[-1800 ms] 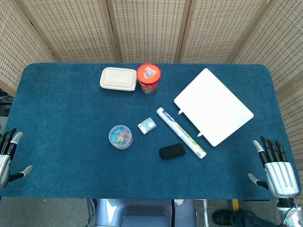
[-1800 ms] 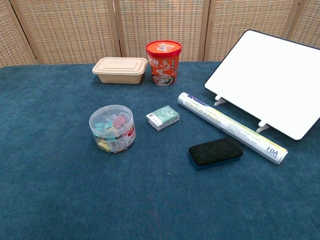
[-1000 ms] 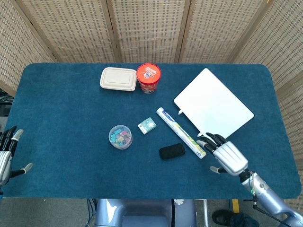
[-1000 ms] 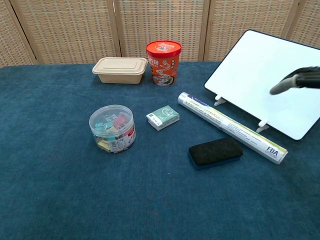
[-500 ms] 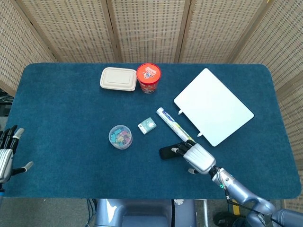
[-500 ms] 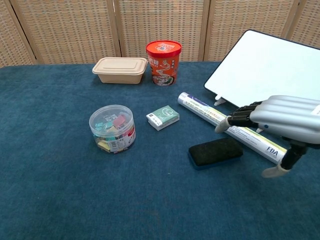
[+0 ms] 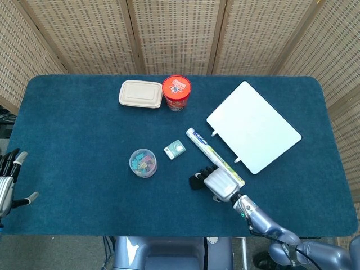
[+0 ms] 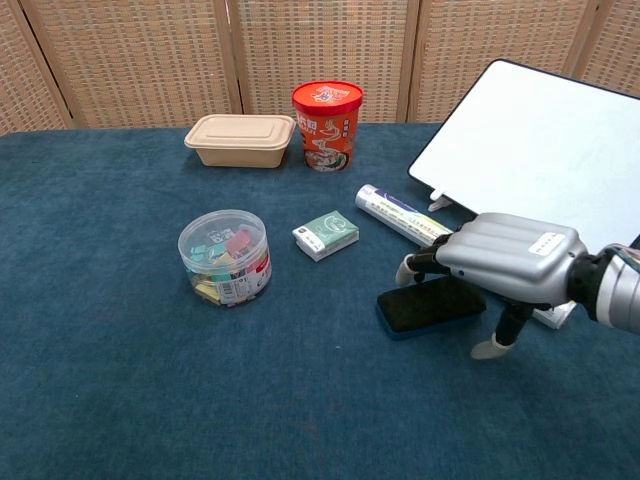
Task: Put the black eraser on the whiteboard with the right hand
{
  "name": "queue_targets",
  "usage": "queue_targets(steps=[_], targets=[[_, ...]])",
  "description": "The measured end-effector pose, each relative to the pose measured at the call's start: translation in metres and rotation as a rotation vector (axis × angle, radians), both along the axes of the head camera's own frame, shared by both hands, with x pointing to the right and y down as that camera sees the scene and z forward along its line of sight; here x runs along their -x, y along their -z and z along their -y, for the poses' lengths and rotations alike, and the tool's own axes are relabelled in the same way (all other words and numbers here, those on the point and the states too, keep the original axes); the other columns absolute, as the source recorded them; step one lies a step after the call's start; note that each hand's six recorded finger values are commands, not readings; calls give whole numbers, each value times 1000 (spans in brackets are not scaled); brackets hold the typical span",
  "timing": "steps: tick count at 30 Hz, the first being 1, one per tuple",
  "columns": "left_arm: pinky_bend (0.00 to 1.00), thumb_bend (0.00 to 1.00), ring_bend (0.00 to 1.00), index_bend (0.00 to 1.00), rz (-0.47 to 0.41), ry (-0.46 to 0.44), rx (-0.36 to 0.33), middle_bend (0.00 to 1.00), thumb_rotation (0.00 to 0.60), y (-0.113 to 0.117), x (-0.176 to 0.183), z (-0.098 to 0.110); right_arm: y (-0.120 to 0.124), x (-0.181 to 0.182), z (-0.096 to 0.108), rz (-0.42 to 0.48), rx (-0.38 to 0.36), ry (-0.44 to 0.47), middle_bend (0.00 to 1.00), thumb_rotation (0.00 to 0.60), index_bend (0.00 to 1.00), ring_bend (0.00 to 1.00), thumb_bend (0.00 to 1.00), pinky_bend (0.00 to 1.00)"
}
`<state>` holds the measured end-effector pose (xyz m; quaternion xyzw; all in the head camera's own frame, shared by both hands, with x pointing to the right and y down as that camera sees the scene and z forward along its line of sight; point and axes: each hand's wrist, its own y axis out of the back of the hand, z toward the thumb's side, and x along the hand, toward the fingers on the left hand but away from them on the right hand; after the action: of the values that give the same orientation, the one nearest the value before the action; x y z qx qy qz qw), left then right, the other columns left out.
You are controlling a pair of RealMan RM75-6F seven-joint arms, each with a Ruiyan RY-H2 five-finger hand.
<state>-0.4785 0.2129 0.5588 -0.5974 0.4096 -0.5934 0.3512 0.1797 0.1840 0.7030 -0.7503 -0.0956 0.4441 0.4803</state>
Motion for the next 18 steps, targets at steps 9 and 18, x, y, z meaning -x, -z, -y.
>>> queue_targets(steps=[9, 18], targets=[[0, 0, 0, 0, -6, -6, 0, 0, 600, -1, 0, 3, -13, 8, 9, -13, -20, -19, 479, 600, 429, 453, 166, 492], [0, 0, 0, 0, -4, -4, 1, 0, 600, -2, 0, 3, -12, 14, 13, 47, -65, -36, 559, 600, 509, 506, 234, 526]])
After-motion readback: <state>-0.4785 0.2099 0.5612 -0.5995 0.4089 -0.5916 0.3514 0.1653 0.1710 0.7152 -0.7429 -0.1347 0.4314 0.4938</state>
